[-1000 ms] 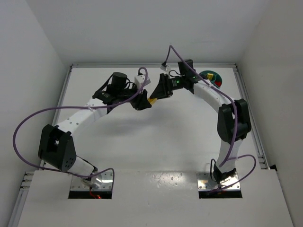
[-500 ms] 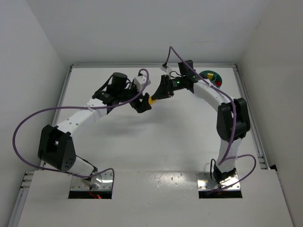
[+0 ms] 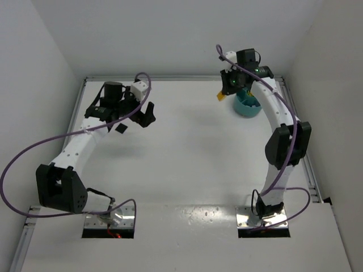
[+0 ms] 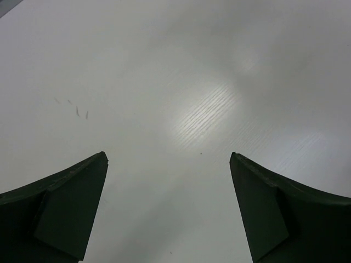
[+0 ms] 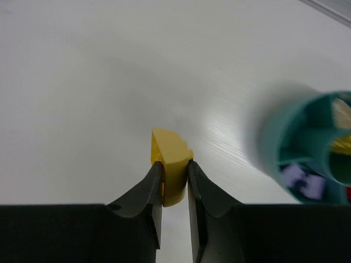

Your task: Sort the legos into containers by color

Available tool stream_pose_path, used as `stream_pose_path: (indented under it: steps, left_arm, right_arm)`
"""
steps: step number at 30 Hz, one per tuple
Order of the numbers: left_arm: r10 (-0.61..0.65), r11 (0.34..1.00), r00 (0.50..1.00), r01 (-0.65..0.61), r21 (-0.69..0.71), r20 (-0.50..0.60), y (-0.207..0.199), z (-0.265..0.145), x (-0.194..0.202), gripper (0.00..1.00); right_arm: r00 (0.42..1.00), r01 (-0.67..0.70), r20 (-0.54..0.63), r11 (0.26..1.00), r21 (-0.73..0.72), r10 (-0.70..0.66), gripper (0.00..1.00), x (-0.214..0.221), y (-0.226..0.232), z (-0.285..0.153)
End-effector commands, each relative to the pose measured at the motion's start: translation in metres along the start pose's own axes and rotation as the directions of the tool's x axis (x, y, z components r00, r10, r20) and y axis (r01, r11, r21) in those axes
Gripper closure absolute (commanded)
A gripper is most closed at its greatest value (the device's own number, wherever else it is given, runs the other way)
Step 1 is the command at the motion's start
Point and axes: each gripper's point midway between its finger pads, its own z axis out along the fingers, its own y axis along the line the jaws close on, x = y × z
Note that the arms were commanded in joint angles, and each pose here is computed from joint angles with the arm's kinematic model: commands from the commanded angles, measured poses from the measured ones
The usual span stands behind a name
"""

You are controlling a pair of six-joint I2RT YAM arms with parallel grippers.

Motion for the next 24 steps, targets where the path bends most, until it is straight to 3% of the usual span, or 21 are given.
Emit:
stream_pose_path:
  steps: [1,13,24]
  left_arm:
    - [0.010,1.000,1.000,-0.010,-0.004,0.024,0.009,-0.014,-0.010,0.00]
    - [-0.109,0.993,0.994,0.109,0.042,0.005,0.015,-0.002,0.005,0.00]
    - [-0.146,0.989,0.989,0.145,0.039,0.012,0.016,0.003,0.005,0.00]
  right_arm:
    - [0.987,0.155,-0.097,0.937,0.312,-0.131,0.94,0.003,-0.076,-0.034]
    - [0.990,0.124,-0.120,0.835,0.536,-0.071,0.94,-0.006,-0.167,-0.062]
    - [0.991,0.096,-0.134,0.846,0.525,-0.030,0.94,0.006,-0.194,-0.042]
